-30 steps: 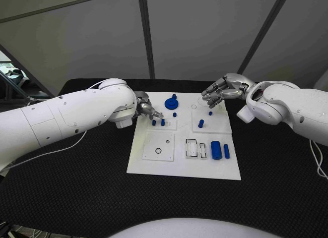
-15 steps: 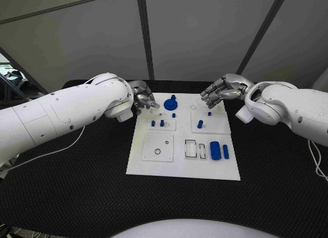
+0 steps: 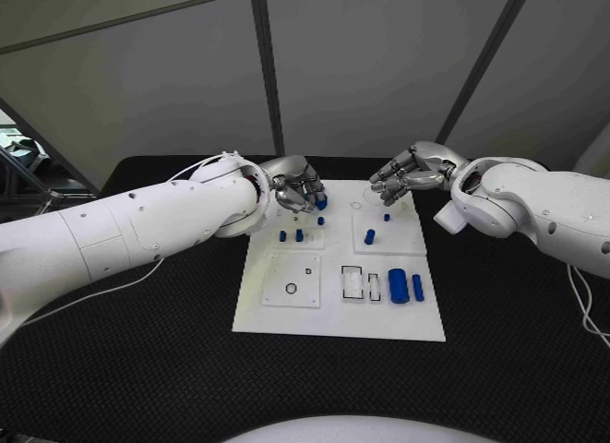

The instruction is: Assemble the parts on the task board

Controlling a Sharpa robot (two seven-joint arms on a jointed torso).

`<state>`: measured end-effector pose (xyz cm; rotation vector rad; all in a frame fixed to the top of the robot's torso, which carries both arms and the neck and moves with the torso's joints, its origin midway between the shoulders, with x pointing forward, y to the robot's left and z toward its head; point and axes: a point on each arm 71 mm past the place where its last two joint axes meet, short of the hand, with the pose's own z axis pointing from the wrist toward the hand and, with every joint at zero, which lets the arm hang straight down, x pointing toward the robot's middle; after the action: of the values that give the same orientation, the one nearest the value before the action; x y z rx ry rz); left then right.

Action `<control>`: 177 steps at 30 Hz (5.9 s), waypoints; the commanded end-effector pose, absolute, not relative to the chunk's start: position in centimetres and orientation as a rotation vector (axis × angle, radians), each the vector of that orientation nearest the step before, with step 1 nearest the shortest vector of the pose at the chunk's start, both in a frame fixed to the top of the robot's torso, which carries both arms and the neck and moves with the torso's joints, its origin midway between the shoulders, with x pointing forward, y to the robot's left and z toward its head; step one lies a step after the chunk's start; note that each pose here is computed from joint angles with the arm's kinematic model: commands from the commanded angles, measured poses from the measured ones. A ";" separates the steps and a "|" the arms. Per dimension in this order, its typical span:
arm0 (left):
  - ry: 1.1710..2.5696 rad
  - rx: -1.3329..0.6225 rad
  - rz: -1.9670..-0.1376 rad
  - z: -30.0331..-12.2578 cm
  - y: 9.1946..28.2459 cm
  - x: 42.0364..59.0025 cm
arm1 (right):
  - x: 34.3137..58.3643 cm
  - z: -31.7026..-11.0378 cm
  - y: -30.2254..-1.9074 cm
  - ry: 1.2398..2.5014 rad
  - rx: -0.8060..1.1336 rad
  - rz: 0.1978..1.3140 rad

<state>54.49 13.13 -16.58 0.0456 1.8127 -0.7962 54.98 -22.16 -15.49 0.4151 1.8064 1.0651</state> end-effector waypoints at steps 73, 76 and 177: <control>1.774 0.448 -0.631 -20.7 10.0 55.8 | 54.9 -15.2 -21.2 1.785 0.396 1.085; 1.765 0.442 -0.641 -20.7 10.1 55.7 | 54.9 -15.1 -21.2 1.784 0.396 1.085; 1.823 0.210 -0.628 -19.9 16.3 55.5 | 54.9 -15.2 -21.9 1.786 0.402 1.075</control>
<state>55.50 16.27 -19.94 0.2144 1.8184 -0.6302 54.88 -21.96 -15.37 0.4087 1.7931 1.0671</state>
